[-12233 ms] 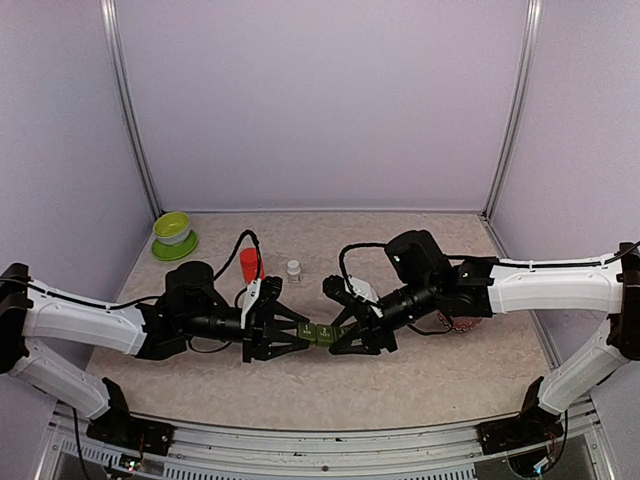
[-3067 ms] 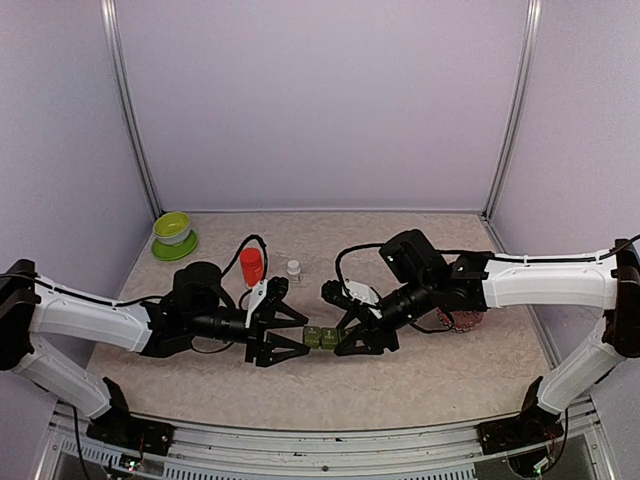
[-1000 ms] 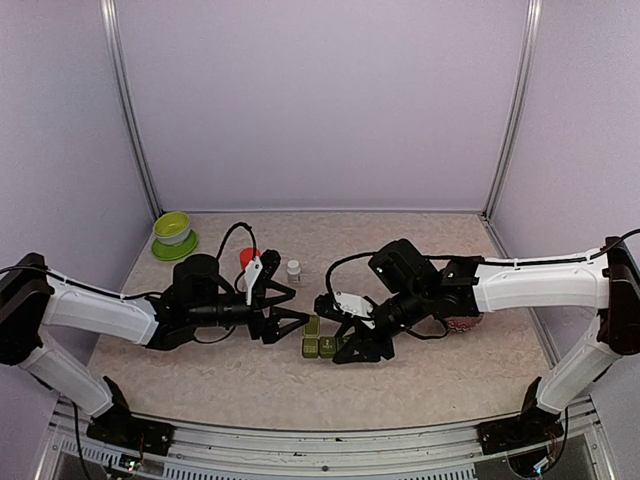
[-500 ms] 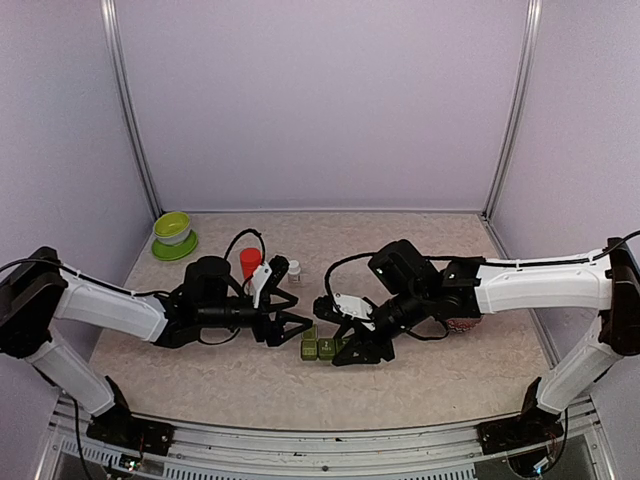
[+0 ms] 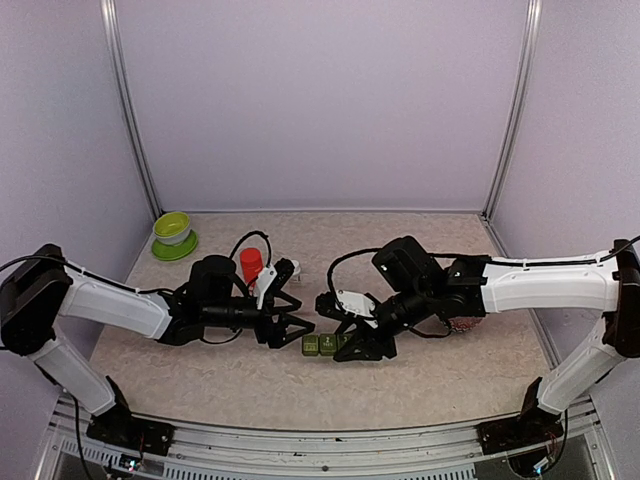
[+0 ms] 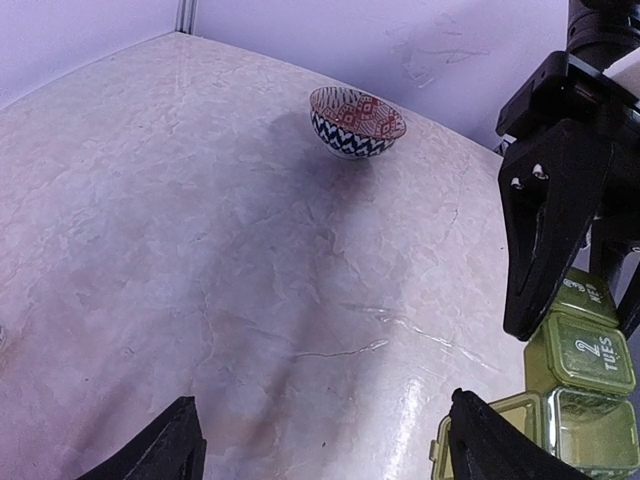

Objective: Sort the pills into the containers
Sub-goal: Open the lid of the pill container.

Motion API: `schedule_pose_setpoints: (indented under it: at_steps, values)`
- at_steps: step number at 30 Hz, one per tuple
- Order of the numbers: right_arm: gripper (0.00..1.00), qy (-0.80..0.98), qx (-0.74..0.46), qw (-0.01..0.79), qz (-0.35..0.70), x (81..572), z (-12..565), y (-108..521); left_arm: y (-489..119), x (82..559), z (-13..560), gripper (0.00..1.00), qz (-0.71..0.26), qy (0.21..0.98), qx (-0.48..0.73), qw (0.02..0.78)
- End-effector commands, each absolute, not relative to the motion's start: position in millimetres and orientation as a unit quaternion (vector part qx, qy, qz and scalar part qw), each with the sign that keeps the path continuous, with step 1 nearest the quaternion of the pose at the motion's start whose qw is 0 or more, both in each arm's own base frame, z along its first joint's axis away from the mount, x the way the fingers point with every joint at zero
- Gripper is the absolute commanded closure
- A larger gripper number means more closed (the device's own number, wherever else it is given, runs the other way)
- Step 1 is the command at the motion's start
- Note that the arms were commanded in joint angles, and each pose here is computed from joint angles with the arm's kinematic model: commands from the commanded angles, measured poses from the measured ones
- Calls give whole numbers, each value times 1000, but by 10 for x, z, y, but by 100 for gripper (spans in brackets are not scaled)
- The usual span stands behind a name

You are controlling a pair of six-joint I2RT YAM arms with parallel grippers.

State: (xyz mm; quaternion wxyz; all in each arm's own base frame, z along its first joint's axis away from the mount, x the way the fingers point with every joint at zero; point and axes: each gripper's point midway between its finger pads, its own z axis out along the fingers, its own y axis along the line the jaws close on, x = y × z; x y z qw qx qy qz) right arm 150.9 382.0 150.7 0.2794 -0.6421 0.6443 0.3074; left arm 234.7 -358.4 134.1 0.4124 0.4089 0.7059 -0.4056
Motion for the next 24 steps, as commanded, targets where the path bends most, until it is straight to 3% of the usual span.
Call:
schedule_pose_setpoints:
  at_steps: [1, 11, 16, 24]
  values:
    - [68, 629, -641, 322, 299, 1572, 1764, 3879, -3628, 2326, 1365, 18, -414, 696, 422, 407]
    - [68, 637, -634, 324, 295, 1596, 1736, 3868, -3621, 2290, 1428, 18, -422, 689, 424, 410]
    - [68, 635, -635, 314, 308, 1544, 1723, 3876, -3515, 2487, 1425, 16, -385, 716, 386, 436]
    - [68, 646, -632, 314, 291, 1599, 1611, 3854, -3263, 2637, 1602, 8, -356, 722, 332, 492]
